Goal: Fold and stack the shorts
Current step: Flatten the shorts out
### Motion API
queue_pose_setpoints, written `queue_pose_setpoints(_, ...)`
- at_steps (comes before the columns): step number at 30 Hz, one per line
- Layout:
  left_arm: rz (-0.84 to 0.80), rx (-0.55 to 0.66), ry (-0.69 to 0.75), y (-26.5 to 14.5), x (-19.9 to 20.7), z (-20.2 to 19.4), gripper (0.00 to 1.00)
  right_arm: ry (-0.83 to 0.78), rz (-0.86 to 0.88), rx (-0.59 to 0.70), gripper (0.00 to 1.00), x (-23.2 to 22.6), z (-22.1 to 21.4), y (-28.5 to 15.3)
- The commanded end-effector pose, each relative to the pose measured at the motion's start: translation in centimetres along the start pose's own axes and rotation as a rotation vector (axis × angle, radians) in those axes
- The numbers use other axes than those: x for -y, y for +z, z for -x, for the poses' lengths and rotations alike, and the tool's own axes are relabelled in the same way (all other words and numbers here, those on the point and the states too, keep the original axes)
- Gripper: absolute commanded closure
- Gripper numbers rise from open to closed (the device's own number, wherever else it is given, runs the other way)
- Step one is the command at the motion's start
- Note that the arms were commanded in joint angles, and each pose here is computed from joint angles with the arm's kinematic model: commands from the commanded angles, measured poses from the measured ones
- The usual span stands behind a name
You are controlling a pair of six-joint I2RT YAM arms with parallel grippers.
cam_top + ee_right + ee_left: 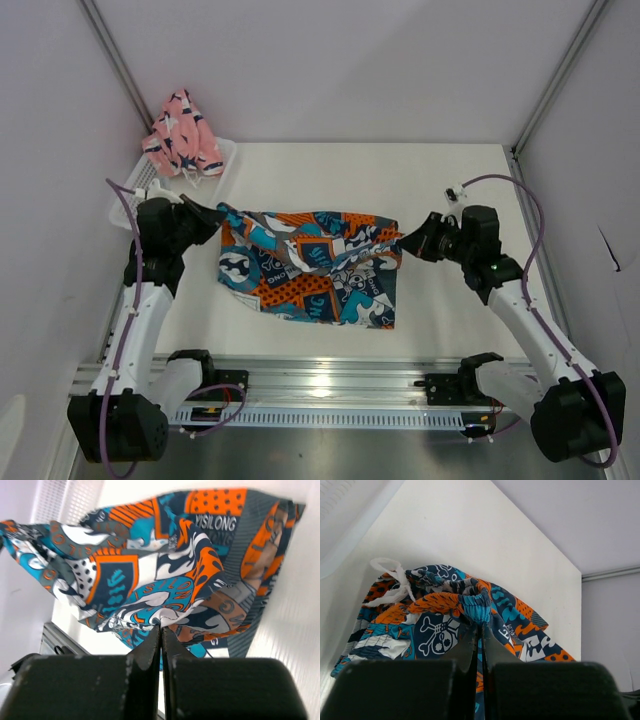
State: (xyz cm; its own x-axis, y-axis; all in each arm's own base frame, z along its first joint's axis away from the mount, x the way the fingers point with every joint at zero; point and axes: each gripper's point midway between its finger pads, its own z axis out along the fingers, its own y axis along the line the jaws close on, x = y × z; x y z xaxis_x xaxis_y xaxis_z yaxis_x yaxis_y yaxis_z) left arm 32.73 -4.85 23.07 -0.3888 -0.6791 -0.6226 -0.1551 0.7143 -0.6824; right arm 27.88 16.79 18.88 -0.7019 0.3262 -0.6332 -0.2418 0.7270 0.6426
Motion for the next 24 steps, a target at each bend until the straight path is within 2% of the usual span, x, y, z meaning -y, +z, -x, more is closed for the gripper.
queue_pose_setpoints(1, -0.088, 0.038, 0.039, -1.0, 2.3, 1.5, 1.0, -0.034, 0.046, 0.019, 1.0, -1.1, 2.1, -0.7)
queue_pose_setpoints(7, -0.175, 0.063, 0.085, -2.2, 4.3, 2.2, 1.0, -0.007, 0.051, 0.08, 1.0, -0.3, 5.5, -1.6)
queue_pose_setpoints(11, -0.138, 0.049, 0.072, -2.5, 3.4, 1.5, 1.0, 0.032, 0.019, 0.076, 1.0, 1.1, 6.0, -1.7)
queue_pose_setpoints(14, -0.059, 0.0, 0.024, -2.0, 0.2, -1.3, 1.0, 0.066, 0.021, 0.02, 1.0, 1.9, 3.7, -1.3)
queue_pose_setpoints(18, 0.039, -0.027, 0.0, -1.7, -4.0, -4.4, 1.0, 0.151, -0.017, -0.085, 1.0, 4.9, -2.7, -0.6)
queue_pose_setpoints(19, 0.076, -0.063, -0.01, -1.5, -5.9, -6.4, 1.0, 0.155, -0.024, -0.099, 1.0, 5.3, -3.7, -0.6)
queue_pose_setpoints(21, 0.075, -0.063, -0.013, -1.7, -6.6, -7.2, 1.0, 0.169, -0.057, -0.122, 1.0, 6.4, -5.7, -0.7)
queue_pose_setpoints(23, 0.098, -0.11, -0.028, -1.7, -8.6, -9.8, 1.0, 0.164, -0.073, -0.123, 1.0, 6.8, -6.5, -1.0)
queue_pose_setpoints(24, 0.089, -0.107, -0.026, -1.9, -8.6, -10.1, 0.92, 0.17, -0.09, -0.133, 1.0, 7.3, -7.1, -1.1)
